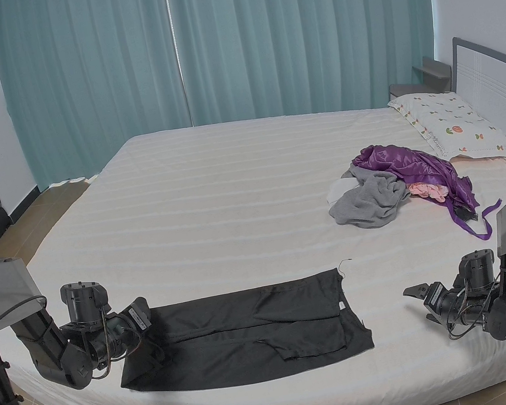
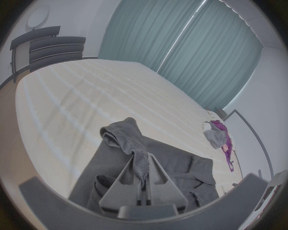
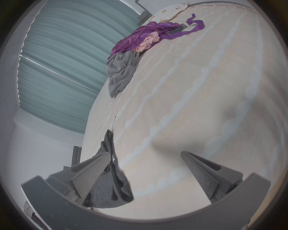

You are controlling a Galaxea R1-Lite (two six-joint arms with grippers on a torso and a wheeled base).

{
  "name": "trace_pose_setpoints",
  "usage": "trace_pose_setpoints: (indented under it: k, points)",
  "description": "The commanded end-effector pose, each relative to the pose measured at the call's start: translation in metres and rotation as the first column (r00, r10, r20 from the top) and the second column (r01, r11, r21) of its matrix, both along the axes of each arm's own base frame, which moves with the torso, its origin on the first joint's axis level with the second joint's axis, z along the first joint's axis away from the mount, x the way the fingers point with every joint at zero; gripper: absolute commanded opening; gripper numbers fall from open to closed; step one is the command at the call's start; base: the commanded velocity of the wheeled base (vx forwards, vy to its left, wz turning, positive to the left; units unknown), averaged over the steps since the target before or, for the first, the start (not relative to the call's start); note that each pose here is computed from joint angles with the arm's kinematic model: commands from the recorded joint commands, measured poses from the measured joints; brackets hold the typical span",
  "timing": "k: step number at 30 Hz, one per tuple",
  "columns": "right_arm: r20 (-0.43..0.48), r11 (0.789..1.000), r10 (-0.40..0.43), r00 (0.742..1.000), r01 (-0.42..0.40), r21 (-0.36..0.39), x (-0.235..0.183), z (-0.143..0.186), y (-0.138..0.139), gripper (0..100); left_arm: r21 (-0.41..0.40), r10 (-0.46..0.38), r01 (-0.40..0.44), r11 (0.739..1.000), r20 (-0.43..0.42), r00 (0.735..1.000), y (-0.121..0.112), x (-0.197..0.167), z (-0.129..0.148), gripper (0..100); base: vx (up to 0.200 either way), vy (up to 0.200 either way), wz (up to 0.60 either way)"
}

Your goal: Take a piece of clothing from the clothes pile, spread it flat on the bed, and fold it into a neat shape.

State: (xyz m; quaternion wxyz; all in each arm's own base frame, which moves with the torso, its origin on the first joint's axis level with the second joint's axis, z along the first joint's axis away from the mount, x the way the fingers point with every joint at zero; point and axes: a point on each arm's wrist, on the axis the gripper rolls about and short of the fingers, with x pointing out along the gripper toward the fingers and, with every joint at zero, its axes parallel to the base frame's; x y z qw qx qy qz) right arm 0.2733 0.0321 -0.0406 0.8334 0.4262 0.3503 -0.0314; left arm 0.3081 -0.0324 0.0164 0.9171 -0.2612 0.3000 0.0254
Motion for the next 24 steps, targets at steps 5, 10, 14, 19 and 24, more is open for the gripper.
trace_pose_setpoints:
  k: [5, 10, 14, 19, 24]
  points:
    - [-0.004, 1.0, 0.004, 1.0, -0.004, -0.004, 0.0, -0.002, 0.001, 100, 0.005, -0.065, 0.065, 0.998, 0.057, 0.996, -0.027, 0.004, 0.024, 0, 0.0, -0.2, 0.0]
    - [-0.005, 1.0, 0.008, 1.0, -0.008, -0.003, 0.0, -0.002, 0.002, 100, 0.002, -0.107, 0.107, 0.994, 0.052, 0.993, -0.041, 0.006, 0.039, 0, 0.0, -0.2, 0.0]
    - [-0.004, 1.0, 0.008, 1.0, -0.008, -0.005, 0.0, -0.002, 0.002, 100, -0.011, -0.137, 0.137, 0.99, 0.039, 0.99, -0.056, 0.01, 0.047, 0, 0.0, -0.2, 0.0]
    - [-0.007, 1.0, 0.008, 1.0, -0.008, -0.005, -0.001, -0.002, 0.002, 100, -0.031, -0.173, 0.173, 0.984, 0.01, 0.985, -0.076, 0.018, 0.055, 0, 0.0, -0.2, 0.0]
    - [-0.007, 1.0, 0.008, 1.0, -0.009, -0.006, -0.001, -0.002, 0.002, 100, -0.04, -0.189, 0.189, 0.981, -0.016, 0.982, -0.088, 0.026, 0.061, 0, 0.0, -0.2, 0.0]
